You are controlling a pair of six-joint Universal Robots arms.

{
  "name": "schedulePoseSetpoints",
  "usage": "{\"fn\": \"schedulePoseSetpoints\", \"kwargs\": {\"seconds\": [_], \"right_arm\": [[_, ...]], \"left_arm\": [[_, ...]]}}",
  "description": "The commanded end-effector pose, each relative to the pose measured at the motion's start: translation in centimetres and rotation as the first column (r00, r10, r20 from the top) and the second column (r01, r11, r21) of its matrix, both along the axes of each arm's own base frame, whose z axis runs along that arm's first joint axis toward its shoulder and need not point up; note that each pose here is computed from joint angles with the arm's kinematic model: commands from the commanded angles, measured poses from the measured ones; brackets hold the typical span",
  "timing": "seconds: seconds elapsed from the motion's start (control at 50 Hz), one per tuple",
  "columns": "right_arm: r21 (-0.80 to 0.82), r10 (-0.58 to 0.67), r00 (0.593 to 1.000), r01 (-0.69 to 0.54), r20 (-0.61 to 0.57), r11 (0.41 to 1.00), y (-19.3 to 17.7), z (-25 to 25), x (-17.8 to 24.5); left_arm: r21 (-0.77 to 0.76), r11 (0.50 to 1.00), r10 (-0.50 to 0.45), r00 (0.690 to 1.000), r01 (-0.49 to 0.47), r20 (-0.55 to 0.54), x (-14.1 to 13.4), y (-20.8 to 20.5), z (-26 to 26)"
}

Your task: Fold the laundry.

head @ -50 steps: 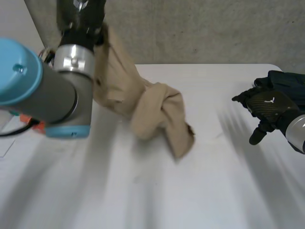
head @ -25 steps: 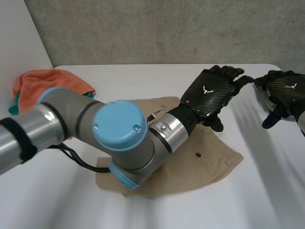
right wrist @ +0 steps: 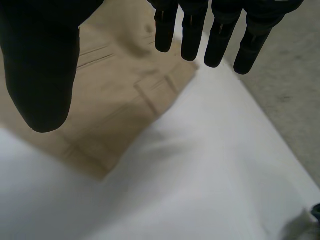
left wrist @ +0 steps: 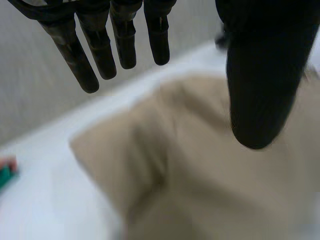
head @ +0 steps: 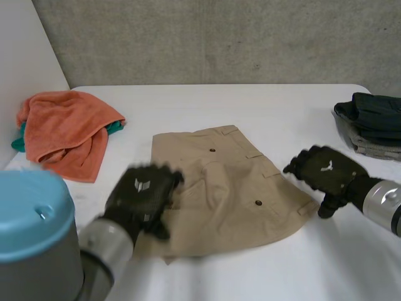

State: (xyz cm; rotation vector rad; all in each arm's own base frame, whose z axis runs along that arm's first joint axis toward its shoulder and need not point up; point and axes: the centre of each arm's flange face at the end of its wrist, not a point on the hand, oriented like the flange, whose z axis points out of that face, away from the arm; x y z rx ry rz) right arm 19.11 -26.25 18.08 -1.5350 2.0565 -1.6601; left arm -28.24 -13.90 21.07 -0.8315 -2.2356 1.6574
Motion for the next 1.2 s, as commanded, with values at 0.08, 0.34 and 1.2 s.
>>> {"fn": "schedulePoseSetpoints", "kwargs": {"seconds": [0.08,0.34,1.2], "right_arm": [[0.073,0.058,0.997,-0.054,-0.059,0.996,0.0,-4.4,0.3],[0.009,0.050,0.999,-0.049,-0.020,0.999,-1.3,-6.1,1.0],[-0.221,-0.198,0.944,0.259,0.263,0.940,-6.9,16.2,4.3]], "left_arm": [[0.101,0.995,0.004,0.995,-0.015,0.104,1.5,1.3,-4.0],[0.009,1.000,-0.009,0.984,0.008,0.181,0.4,-1.4,-6.5],[-0.614,0.782,-0.027,0.978,-0.107,-0.206,-4.7,-12.8,16.3]]}}
